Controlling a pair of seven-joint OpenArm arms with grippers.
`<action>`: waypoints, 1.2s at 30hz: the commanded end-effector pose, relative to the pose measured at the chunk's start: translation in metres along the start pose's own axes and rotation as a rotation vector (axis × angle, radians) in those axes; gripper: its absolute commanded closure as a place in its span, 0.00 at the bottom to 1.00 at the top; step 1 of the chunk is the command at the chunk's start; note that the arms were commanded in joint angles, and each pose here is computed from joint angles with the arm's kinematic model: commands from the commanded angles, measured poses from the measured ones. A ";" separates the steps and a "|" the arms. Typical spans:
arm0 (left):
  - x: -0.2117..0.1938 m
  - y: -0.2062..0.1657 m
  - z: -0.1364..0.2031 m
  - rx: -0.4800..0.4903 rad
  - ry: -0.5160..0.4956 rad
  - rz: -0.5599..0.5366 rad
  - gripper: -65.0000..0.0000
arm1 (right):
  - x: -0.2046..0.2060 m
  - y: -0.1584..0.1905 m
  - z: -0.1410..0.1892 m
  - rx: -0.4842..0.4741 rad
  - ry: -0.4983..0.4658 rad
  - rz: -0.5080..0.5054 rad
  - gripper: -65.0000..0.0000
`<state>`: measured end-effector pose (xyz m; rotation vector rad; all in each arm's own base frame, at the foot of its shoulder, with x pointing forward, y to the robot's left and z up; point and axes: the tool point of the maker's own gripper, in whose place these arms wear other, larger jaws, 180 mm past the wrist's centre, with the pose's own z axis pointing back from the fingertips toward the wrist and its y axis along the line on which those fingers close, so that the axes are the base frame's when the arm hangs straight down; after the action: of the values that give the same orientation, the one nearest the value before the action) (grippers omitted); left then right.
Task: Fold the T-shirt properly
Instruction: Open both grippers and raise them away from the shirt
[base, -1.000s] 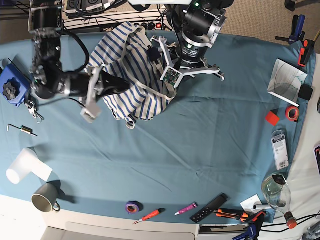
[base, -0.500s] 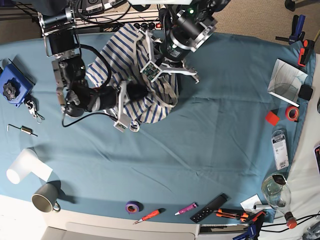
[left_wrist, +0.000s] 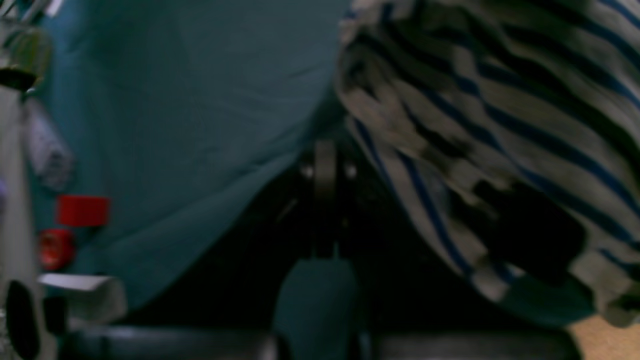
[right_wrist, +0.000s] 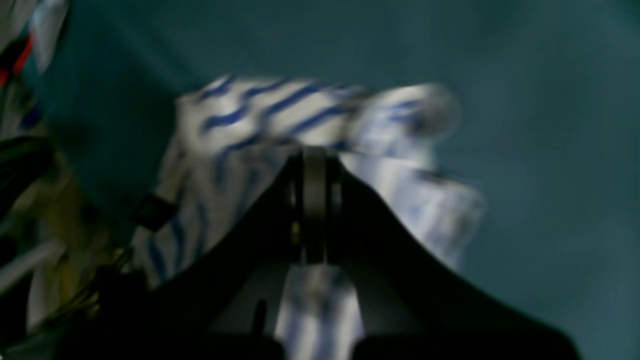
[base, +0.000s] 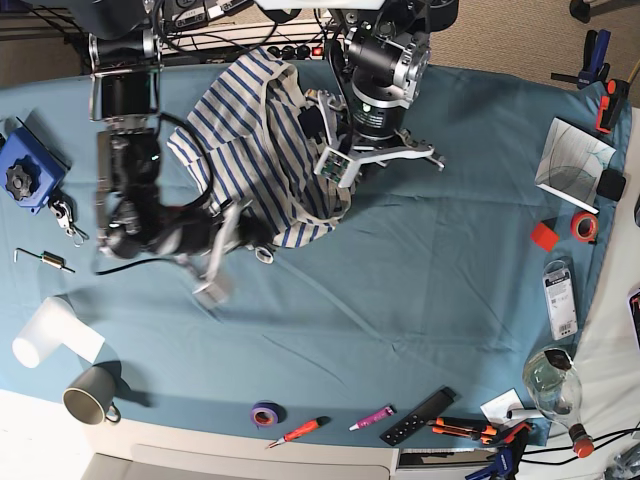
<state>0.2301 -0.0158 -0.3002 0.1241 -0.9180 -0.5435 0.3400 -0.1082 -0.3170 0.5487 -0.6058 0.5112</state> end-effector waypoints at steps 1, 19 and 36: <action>0.008 0.002 0.005 0.016 -0.034 -0.007 1.00 | 0.020 -0.007 0.015 -0.033 -0.068 0.020 1.00; -0.076 0.119 -0.016 0.116 0.143 0.214 1.00 | -0.053 -0.015 0.056 -0.294 0.008 0.019 1.00; -0.140 0.136 0.023 0.111 0.293 0.282 1.00 | -0.121 0.017 0.086 -0.418 0.095 -0.031 1.00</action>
<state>0.1936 0.1724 -0.3513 0.1577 -0.6313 -0.2018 0.2048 -0.1830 -0.3383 0.1386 -0.5528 0.3527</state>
